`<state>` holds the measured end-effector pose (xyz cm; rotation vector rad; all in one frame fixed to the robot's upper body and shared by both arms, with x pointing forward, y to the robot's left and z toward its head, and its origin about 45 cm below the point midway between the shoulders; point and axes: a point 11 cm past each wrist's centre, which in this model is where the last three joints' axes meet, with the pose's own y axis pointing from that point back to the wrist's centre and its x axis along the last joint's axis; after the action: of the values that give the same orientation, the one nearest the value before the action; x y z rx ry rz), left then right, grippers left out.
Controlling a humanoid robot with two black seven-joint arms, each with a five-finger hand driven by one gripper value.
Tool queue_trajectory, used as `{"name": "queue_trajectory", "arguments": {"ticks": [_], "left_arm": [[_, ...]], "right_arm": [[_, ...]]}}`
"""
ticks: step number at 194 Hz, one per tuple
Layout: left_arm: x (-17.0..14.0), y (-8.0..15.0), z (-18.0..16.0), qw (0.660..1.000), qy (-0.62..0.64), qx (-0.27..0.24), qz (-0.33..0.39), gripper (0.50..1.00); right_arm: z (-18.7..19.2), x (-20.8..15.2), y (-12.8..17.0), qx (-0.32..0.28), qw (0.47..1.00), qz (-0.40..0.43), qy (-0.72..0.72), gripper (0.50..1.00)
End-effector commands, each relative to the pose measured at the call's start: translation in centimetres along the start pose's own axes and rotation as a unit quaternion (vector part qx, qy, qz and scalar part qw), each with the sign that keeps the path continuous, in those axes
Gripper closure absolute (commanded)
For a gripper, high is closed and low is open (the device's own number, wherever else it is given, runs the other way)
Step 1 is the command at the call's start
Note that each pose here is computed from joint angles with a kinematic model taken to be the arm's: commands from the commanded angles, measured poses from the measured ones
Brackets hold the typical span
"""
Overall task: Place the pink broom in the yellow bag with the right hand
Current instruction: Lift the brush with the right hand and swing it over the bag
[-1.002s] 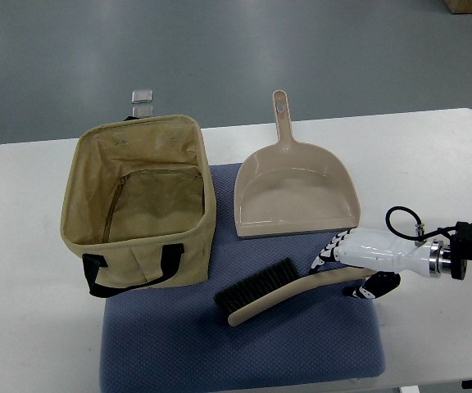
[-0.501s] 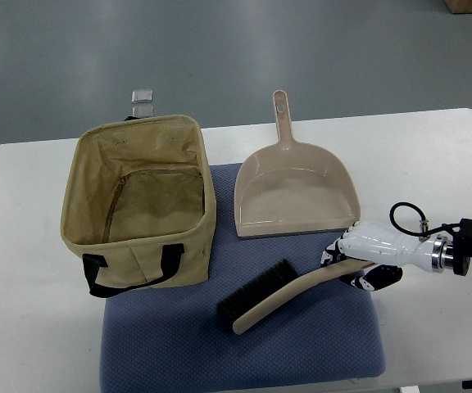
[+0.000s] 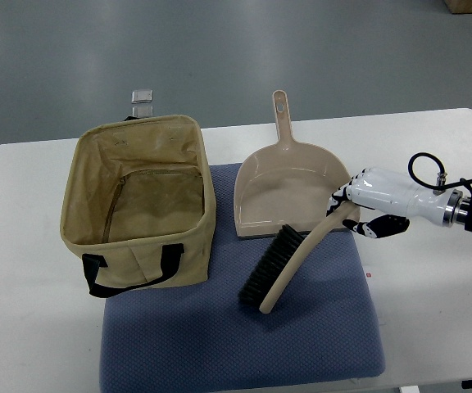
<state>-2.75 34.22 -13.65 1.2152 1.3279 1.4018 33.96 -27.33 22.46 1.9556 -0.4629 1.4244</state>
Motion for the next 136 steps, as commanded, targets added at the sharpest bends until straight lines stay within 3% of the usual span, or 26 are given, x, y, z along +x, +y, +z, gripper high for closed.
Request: {"name": "queue_trajectory", "arguments": {"ticks": [1, 89, 136], "left_arm": [[0.0, 0.0, 0.0, 1.000, 0.000, 0.000, 0.001, 0.500], [0.0, 0.0, 0.0, 1.000, 0.000, 0.000, 0.000, 0.500], [0.0, 0.0, 0.0, 1.000, 0.000, 0.000, 0.000, 0.500]], "right_arm": [[0.5, 2.6, -0.3, -0.008, 0.999, 0.033, -0.007, 1.000], [4.7, 16.3, 0.2, -0.064, 0.990, 0.129, 0.006, 1.000], [1.0, 21.4, -4.4, -0.009, 0.988, 0.152, 0.032, 1.000]]}}
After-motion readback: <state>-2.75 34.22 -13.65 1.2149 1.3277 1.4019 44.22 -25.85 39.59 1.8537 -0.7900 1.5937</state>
